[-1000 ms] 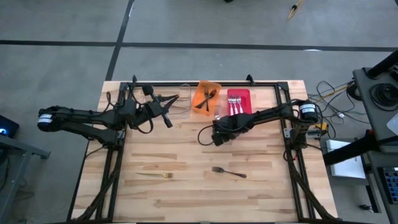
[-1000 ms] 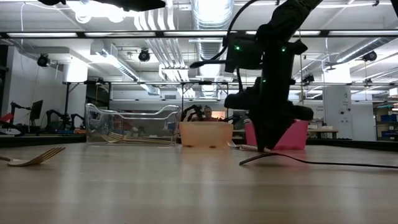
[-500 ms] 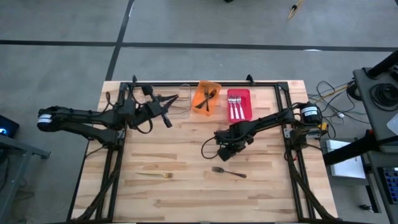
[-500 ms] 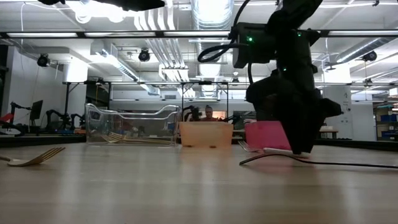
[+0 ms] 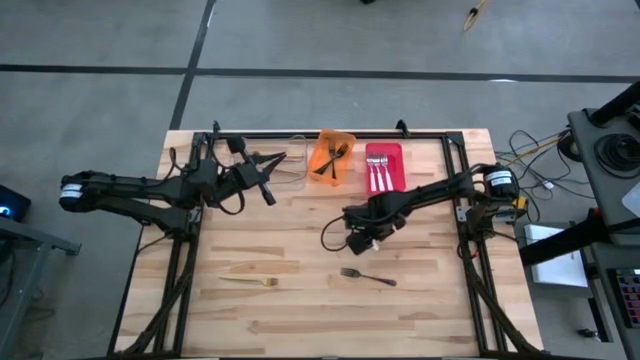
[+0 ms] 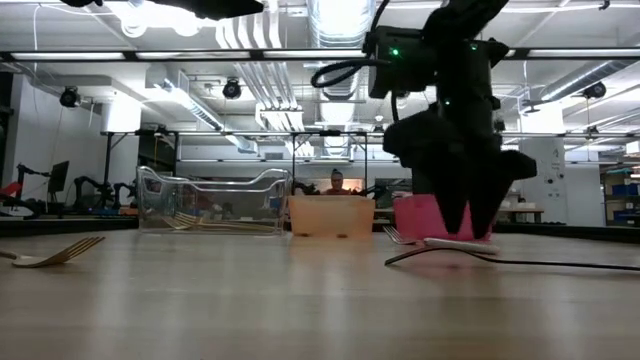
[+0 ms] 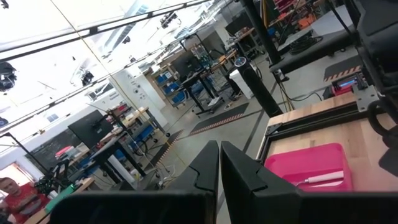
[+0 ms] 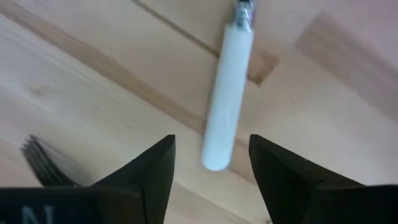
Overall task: Sort silverware by color (type)
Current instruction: Put the white fork into the red bin
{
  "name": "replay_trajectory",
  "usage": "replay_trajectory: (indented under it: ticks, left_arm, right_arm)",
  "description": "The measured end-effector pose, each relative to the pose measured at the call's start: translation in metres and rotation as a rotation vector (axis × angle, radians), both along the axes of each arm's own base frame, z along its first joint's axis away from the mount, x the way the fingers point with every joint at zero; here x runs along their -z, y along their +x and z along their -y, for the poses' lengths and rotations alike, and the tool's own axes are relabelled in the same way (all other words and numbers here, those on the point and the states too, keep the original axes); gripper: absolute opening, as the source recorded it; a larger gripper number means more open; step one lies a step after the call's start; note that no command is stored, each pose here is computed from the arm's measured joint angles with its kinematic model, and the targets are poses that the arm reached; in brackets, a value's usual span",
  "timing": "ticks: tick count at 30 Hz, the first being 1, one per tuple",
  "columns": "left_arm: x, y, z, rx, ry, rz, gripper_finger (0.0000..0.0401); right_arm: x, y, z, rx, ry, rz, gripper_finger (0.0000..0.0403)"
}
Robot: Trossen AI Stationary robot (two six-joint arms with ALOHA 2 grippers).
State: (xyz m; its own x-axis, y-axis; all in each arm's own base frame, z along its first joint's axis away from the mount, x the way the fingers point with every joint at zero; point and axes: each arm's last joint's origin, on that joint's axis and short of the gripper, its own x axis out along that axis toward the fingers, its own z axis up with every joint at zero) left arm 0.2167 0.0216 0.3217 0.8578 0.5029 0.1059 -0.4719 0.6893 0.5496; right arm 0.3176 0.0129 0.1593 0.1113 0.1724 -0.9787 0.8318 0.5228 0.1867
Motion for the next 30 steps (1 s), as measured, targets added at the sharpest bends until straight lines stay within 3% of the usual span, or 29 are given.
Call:
replay_trajectory:
  ticks: [9,22,30]
  left_arm:
    - [-0.002,-0.004,-0.001,-0.031,-0.003,0.004,0.0]
    - [-0.003,-0.007,-0.001,-0.051,0.0,-0.01,0.0]
    - [-0.002,-0.007,-0.001,-0.052,0.006,-0.019,0.0]
  right_arm:
    - [-0.013,0.011,0.01,0.034,-0.162,0.057,0.0186]
    - [0.01,0.018,0.016,0.047,-0.203,0.015,0.0178]
    - [0.021,0.021,0.016,0.052,-0.224,-0.011,0.0139]
